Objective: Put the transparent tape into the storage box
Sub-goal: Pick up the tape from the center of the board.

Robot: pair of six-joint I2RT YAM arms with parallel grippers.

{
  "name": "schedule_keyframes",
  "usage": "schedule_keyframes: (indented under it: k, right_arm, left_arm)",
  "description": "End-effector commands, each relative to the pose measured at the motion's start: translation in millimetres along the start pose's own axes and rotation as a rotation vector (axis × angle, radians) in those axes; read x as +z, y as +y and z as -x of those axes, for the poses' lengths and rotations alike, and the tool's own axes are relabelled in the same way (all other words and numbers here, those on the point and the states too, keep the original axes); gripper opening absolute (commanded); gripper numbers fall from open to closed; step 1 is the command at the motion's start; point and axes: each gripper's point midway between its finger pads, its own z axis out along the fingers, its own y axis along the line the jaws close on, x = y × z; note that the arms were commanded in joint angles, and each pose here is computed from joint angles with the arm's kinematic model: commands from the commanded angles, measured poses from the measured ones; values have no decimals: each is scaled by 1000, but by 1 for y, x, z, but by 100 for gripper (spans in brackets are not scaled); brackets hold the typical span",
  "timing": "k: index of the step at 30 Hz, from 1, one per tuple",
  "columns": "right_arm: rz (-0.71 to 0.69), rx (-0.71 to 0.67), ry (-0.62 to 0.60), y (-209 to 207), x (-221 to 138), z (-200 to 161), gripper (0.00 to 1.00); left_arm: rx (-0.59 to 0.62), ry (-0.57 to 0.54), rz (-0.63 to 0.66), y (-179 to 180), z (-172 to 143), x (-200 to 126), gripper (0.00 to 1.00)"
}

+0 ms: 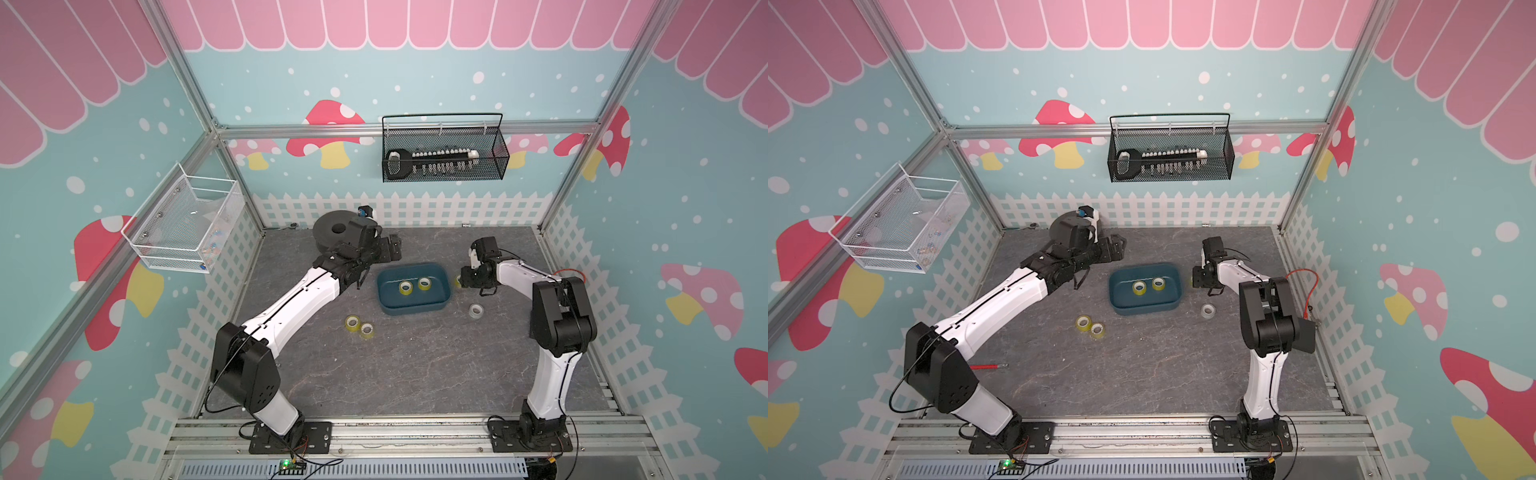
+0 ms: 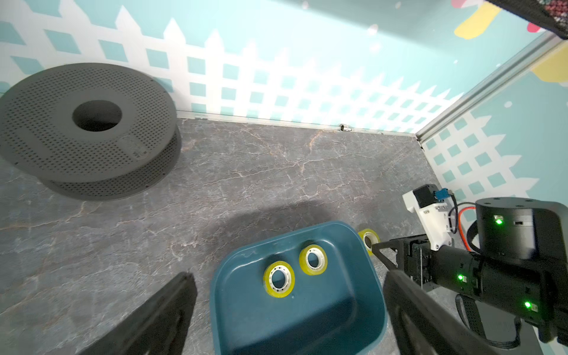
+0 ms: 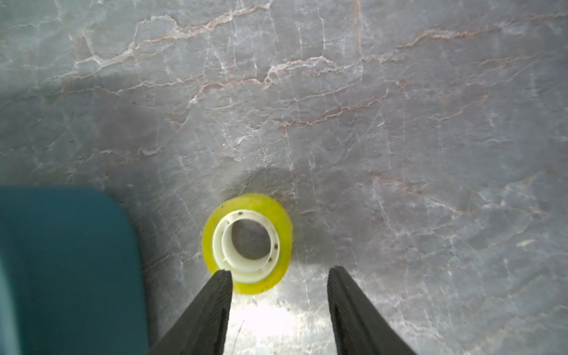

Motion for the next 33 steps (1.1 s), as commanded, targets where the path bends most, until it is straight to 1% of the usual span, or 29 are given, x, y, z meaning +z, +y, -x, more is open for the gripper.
schedule_keyframes:
  k: [1,10,17,20,22,24,26,28,32,33]
  right_arm:
    - [-2,5,-24,-5,6,11,55]
    - [11,13,-8,-6,21,11,52]
    - [23,18,22,-6,34,0,45]
    - [24,21,30,-6,33,-5,33]
    - [24,24,29,-7,30,-7,23]
    - [26,25,27,-6,26,-8,14]
    - [29,29,17,-6,19,-7,9]
    - [32,27,6,-4,11,-5,0]
    - [25,23,-33,-2,-12,6,0]
    - [18,17,-53,-1,-22,12,0]
  left_arm:
    - [-40,21,20,17,-13,-5,99]
    - [-52,42,35,27,-28,-4,99]
    - [-64,55,43,35,-36,-2,99]
    - [-68,63,48,39,-40,-2,99]
    - [-68,68,54,41,-43,-2,99]
    - [-71,69,60,43,-44,-2,99]
    - [-78,64,73,47,-44,-2,99]
    - [-83,62,78,50,-45,-3,99]
    - [-93,81,72,55,-54,-5,99]
    - [-111,82,84,65,-54,-5,99]
